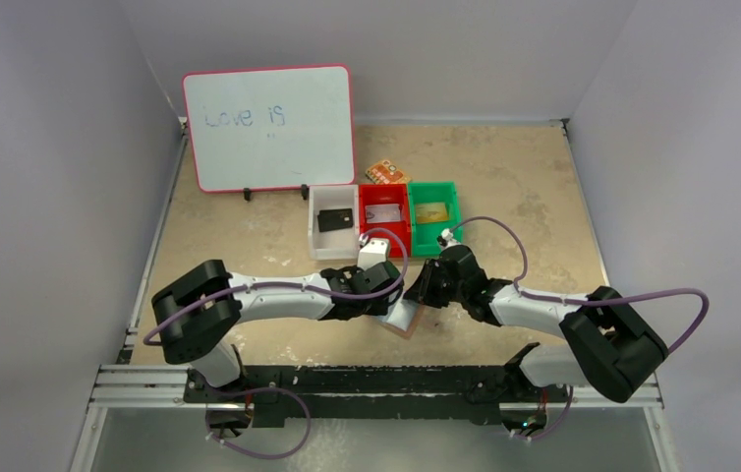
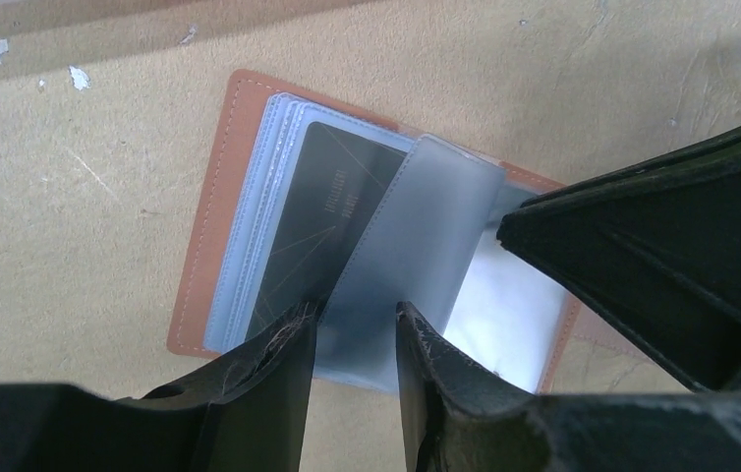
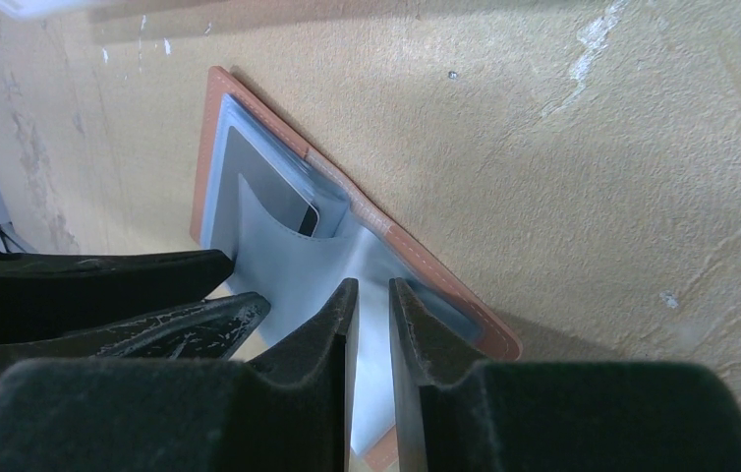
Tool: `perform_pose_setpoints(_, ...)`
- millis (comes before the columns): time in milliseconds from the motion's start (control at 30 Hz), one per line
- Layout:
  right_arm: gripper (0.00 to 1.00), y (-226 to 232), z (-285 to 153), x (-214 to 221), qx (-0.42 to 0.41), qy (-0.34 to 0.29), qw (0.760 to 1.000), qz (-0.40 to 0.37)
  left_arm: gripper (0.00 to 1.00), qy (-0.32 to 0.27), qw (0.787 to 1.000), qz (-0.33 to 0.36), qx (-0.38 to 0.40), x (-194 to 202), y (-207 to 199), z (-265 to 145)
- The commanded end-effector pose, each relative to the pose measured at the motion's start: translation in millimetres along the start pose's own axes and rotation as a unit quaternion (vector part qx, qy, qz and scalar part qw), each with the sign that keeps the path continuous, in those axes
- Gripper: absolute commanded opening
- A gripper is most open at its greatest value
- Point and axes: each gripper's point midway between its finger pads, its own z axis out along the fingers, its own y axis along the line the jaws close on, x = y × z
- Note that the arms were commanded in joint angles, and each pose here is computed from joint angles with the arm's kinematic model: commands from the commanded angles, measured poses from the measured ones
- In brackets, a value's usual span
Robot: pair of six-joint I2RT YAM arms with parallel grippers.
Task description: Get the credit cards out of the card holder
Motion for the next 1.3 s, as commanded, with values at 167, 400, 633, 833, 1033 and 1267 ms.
perform_pose_setpoints(167, 0.22, -12.0, -0.5, 4.6, 0.025, 0.004, 1.000, -0.003, 0.35, 0.003, 1.000, -0.001, -0.004, 1.8, -0.9, 6.1)
perform_pose_setpoints(400, 0.22, -12.3, -0.5, 5.3, 0.024, 0.005, 1.000, -0.003, 0.35, 0.003, 1.000, 0.012, -0.017, 4.8, 2.3, 15.7)
perform_pose_setpoints(633, 0.22, -12.8, -0.6, 5.9, 0.025, 0.005, 1.000, -0.003, 0.36, 0.000, 0.998, 0.045, -0.045, 3.6, 6.5, 27.8)
perform_pose_setpoints(833, 0.22, -12.2, -0.4, 4.8, 0.025, 0.003, 1.000, -0.003, 0.36, 0.028, 0.998, 0.020, 0.047, 18.0, -23.8, 26.3)
perform_pose_setpoints(1033, 0.24, -9.8, -1.7, 3.1, 0.020, 0.000, 1.000, -0.003, 0.36, 0.038, 0.998, 0.015, 0.050, 25.7, -21.6, 29.3)
perform_pose_setpoints(1267, 0.37, 8.7, -14.2, -4.7, -0.006, -0.009, 1.000, 0.006, 0.35, 0.043, 0.998, 0.005, 0.044, 32.3, -15.5, 31.4)
